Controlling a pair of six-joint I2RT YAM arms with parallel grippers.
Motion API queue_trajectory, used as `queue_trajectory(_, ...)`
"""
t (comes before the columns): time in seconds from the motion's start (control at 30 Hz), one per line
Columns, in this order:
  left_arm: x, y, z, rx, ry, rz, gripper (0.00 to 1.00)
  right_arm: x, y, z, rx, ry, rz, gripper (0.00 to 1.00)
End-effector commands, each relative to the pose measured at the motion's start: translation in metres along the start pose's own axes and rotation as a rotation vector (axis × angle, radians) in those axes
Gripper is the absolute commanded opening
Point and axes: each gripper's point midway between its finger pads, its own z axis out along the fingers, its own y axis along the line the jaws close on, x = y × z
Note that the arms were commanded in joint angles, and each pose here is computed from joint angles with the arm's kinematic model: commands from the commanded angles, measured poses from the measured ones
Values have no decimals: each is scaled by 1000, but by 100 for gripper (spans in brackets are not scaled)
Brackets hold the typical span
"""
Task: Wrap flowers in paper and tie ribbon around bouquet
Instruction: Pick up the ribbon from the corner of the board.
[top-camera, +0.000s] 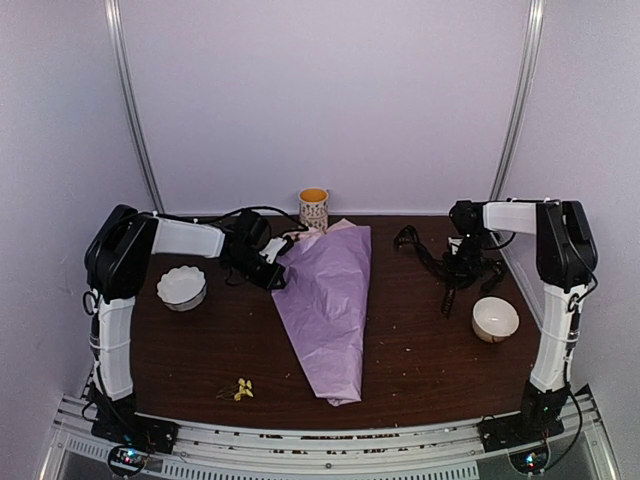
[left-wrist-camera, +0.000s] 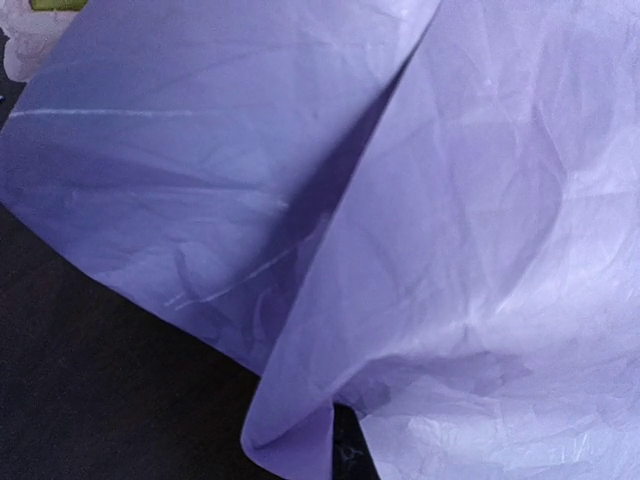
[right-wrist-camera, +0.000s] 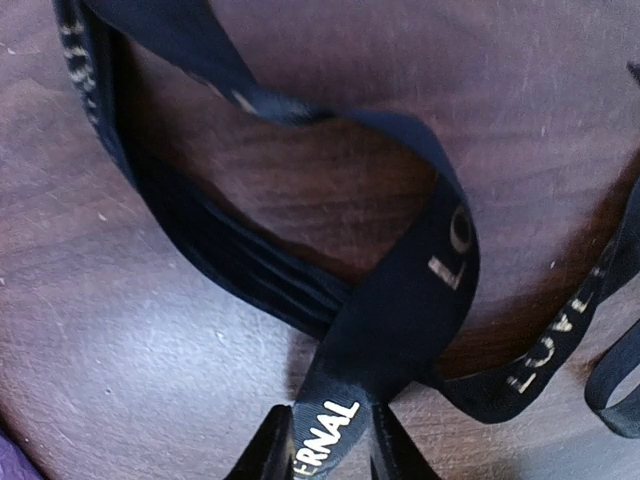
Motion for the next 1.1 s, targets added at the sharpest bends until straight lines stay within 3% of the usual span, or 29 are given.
queue_trajectory(0.0,-7,8,-2,-24,-11,19,0,5,-13,-1,56,43,-9,28)
queue_trajectory(0.17,-9,7,-3,-20,-13,17,0,-5,-14,1,23,28,55,36)
queue_trajectory(0.33,-9,7,-3,-19,-13,15,0,-44,4,-22,-141,-56,154,34)
queue_trajectory(0.5,-7,5,-1,-3,-16,8,0,-68,-3,-50,-104,-148,177,34)
queue_trajectory(0.63,-10,4,0,6,-22,7,0,-65,-13,-33,-51,-108,211,45)
queue_trajectory(0.8,-14,1,-1,18,-32,5,0,-51,-24,5,-5,37,211,46)
queue_trajectory(0.97,-13,1,1,22,-29,3,0,-54,-26,8,4,77,193,40)
queue_trajectory(1.07,-14,1,1,24,-32,3,0,-56,-23,7,-15,82,181,11)
